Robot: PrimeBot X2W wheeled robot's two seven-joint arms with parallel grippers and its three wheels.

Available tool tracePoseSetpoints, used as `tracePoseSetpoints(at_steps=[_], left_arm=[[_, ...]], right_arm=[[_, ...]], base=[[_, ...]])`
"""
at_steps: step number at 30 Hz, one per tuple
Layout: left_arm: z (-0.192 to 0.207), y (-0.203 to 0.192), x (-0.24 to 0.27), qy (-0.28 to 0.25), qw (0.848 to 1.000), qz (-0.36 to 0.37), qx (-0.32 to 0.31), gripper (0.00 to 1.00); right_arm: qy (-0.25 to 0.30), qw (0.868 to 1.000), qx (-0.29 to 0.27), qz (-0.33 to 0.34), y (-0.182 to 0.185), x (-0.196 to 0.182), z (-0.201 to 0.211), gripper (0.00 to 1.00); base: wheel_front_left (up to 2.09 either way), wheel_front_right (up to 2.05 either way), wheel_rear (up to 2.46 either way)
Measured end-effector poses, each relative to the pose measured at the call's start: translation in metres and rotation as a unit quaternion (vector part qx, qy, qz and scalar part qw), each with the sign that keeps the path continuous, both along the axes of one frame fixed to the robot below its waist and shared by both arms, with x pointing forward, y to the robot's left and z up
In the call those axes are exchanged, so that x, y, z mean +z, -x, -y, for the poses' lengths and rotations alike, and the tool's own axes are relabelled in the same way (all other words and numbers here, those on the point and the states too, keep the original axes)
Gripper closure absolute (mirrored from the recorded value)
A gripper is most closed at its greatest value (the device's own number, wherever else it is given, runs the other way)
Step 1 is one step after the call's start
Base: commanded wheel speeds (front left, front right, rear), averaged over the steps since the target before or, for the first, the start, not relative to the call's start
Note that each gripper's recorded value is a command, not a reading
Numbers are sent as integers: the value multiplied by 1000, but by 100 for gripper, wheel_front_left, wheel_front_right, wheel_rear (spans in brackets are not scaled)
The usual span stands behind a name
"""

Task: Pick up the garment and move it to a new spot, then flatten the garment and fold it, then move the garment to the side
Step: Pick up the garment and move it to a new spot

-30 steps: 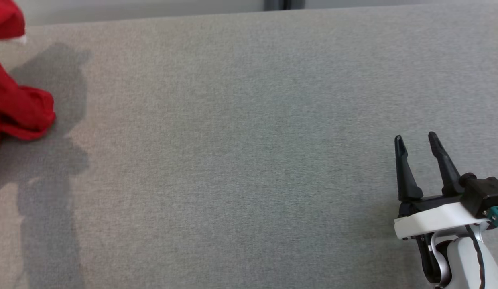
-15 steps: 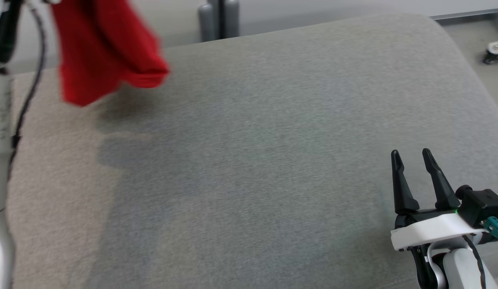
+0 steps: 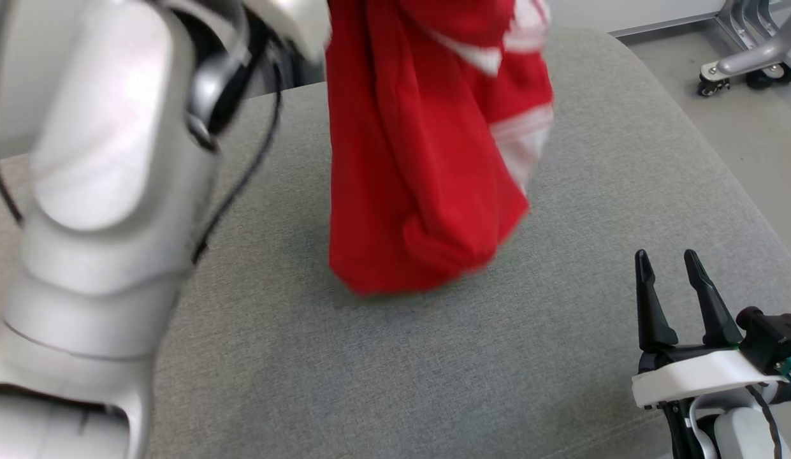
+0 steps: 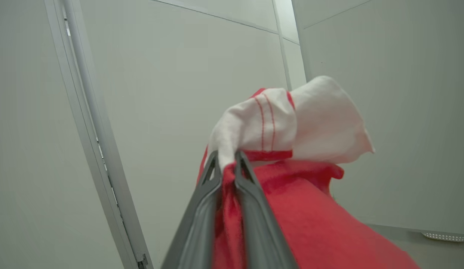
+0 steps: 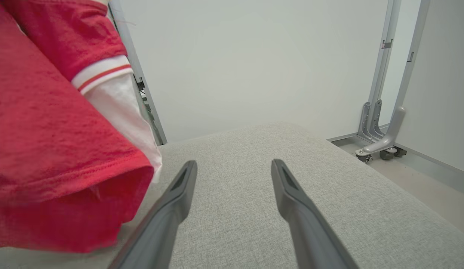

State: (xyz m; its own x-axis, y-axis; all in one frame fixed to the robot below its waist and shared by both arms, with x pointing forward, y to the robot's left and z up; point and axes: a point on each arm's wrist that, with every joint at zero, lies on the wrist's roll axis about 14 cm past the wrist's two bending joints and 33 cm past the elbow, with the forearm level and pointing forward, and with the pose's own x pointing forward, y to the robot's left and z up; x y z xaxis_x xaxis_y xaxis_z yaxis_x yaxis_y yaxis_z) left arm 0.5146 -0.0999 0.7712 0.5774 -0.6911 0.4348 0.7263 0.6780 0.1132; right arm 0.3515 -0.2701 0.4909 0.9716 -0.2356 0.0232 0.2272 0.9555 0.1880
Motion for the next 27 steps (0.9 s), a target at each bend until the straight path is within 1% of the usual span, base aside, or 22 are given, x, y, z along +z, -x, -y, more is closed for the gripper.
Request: tracePoseSetpoints(at_steps=[3, 6, 8, 9, 12, 16, 19, 22, 23, 24, 27], left_arm=[[4, 7, -37, -6, 999, -39, -12, 100], [0, 11, -77, -11, 996, -83, -8, 100], [-6, 11, -112, -7, 992, -127, -1, 100], [-9, 11, -131, -14, 989, -147, 6, 100], [-23, 13, -189, -23, 977, -211, 26, 100], [-37, 29, -267, -58, 955, -287, 47, 100], [-42, 46, -305, -67, 939, -333, 49, 100], [-43, 59, -323, -74, 932, -350, 48, 100], [-43, 61, -324, -74, 934, -346, 47, 68], [-44, 62, -321, -68, 937, -340, 47, 0], [-50, 59, -310, -46, 944, -322, 55, 0]], right_arm=[[2, 1000, 4, -4, 0, -2, -3, 0], [3, 1000, 16, -5, -5, -4, -10, 0], [3, 1000, 24, -9, -8, -6, -14, 0], [3, 1000, 26, -10, -10, -7, -16, 0], [4, 999, 38, -12, -16, -8, -22, 0], [2, 999, 42, -26, -18, -18, -26, 0], [1, 998, 46, -34, -19, -23, -28, 0], [2, 998, 52, -36, -21, -24, -32, 0], [3, 998, 57, -35, -22, -24, -35, 0], [3, 998, 61, -35, -23, -24, -37, 0], [6, 997, 67, -27, -26, -19, -41, 0]], base=[[0, 0, 0], [0, 0, 0], [0, 0, 0], [0, 0, 0], [0, 0, 0], [0, 0, 0], [0, 0, 0], [0, 0, 0], [0, 0, 0], [0, 0, 0], [0, 0, 0]])
